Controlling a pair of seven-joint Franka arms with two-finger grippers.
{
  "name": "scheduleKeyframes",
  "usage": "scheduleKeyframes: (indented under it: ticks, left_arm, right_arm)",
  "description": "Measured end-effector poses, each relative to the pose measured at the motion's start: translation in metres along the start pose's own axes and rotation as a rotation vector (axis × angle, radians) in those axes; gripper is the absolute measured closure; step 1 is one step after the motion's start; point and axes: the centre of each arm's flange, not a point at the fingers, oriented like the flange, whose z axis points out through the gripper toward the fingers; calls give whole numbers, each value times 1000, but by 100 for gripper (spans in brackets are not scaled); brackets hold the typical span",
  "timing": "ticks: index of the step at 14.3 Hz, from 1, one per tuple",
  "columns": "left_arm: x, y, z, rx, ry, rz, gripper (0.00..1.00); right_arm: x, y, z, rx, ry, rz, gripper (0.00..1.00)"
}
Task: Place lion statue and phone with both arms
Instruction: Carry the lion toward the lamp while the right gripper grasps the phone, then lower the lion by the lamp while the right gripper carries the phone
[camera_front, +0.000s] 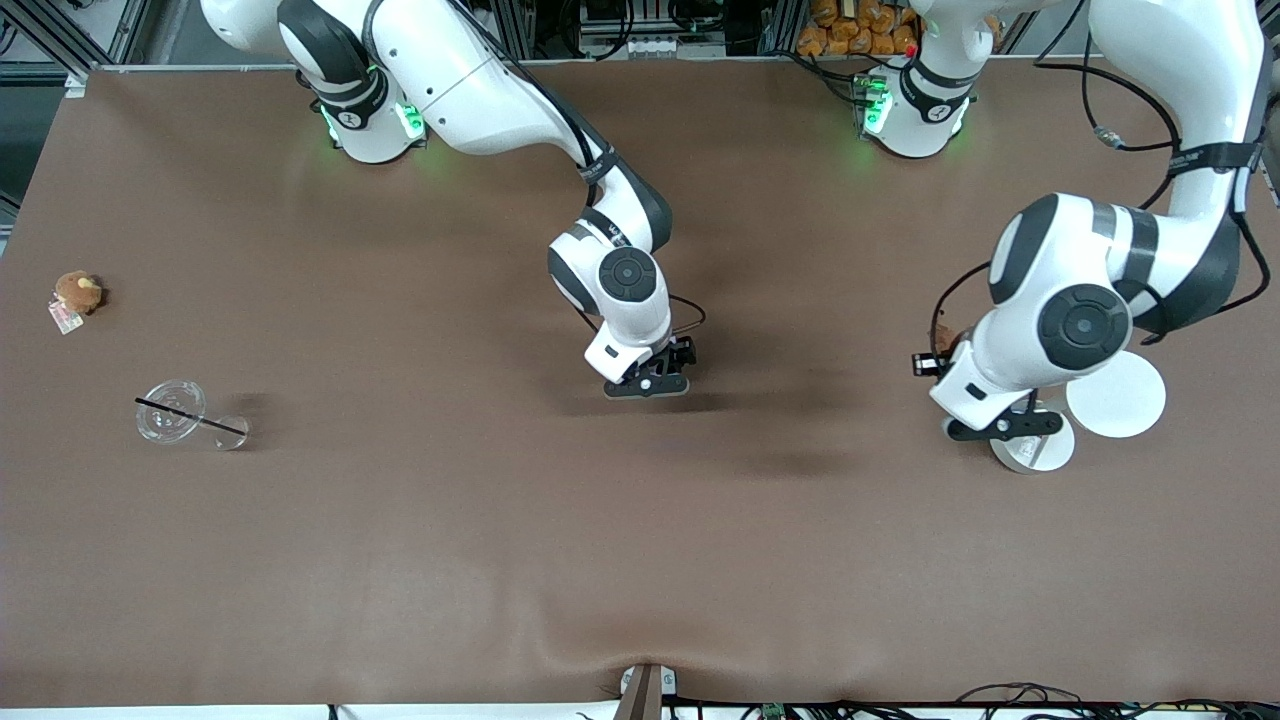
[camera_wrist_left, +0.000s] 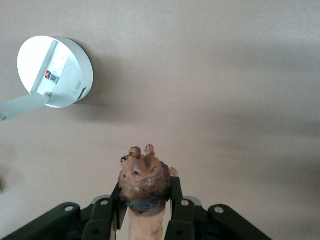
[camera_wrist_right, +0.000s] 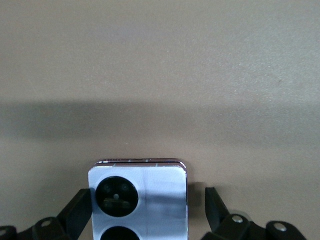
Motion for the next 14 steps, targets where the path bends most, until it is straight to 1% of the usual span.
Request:
scheduleKeyframes:
  ticks: [2,4,7,14]
  left_arm:
    - [5,-4,13,73,30,27,63]
    - [9,-10,27,100,57,38,63]
    - [16,-24,51,81,97,33,63]
    - [32,-40,97,27,118,18,63]
  right_arm:
    - [-1,-1,1,-1,-1,-1,0]
    - [-2,-2,2,-1,-3,11,0]
    - [-3,-2,3,-1,-4,40,0]
    - [-9,-7,8,-5,-10,35,0]
